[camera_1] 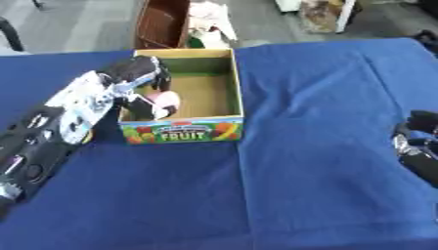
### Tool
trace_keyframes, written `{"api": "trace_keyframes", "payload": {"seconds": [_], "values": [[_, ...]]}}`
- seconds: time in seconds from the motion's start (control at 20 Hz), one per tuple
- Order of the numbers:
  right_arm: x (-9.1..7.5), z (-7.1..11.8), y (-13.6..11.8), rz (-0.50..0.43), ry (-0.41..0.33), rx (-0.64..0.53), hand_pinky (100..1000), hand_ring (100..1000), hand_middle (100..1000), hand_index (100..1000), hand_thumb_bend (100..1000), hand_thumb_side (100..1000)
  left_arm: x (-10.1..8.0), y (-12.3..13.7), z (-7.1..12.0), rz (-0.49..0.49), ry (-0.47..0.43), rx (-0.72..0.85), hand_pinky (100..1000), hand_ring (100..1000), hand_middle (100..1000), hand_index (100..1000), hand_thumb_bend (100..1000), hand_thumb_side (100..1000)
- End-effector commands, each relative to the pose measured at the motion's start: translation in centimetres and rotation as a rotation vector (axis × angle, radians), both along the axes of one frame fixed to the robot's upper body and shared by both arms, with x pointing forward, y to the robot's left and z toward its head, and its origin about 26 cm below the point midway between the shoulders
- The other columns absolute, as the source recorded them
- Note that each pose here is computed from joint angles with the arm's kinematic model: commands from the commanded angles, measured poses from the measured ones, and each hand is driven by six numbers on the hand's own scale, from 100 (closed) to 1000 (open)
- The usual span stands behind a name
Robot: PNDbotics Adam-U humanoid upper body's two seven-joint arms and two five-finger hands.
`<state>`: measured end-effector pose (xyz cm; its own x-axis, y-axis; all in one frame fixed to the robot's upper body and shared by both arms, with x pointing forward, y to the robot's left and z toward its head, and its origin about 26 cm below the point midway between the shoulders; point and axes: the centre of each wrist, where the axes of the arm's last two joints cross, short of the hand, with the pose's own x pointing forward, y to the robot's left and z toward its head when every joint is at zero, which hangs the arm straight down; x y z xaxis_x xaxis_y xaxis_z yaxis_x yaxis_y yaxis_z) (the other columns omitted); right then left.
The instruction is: Pick up objects on the table and place them in the box.
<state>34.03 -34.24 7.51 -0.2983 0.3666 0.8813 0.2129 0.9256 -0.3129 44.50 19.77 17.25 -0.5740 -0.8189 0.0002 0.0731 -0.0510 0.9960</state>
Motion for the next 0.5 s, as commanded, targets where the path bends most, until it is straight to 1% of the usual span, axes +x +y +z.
{"api": "trace_keyframes", "payload": {"seconds": [0.05, 0.2, 0.3, 0.5], "values": [[0.3, 0.9, -0.2, 0.005, -0.024, -0.016, 560, 727, 647, 729, 179, 100, -0.2, 0.6, 1.5, -0.02, -0.016, 0.012, 677, 614, 663, 831, 717, 238], [0.2, 0.9, -0.3, 0.003, -0.023, -0.016, 560, 727, 646, 729, 179, 100, -0.8, 1.1, 2.5, -0.034, -0.039, -0.008, 687, 626, 694, 851, 753, 242], [0.2, 0.9, -0.4, 0.0, -0.023, -0.016, 559, 726, 646, 728, 179, 100, -1.5, 1.5, 3.8, -0.036, -0.076, -0.036, 686, 621, 689, 843, 739, 243], [0.1, 0.8, -0.6, -0.008, -0.02, -0.018, 559, 726, 645, 728, 180, 100, -3.8, 3.3, 7.2, -0.006, -0.191, -0.133, 672, 583, 631, 771, 699, 242]]}}
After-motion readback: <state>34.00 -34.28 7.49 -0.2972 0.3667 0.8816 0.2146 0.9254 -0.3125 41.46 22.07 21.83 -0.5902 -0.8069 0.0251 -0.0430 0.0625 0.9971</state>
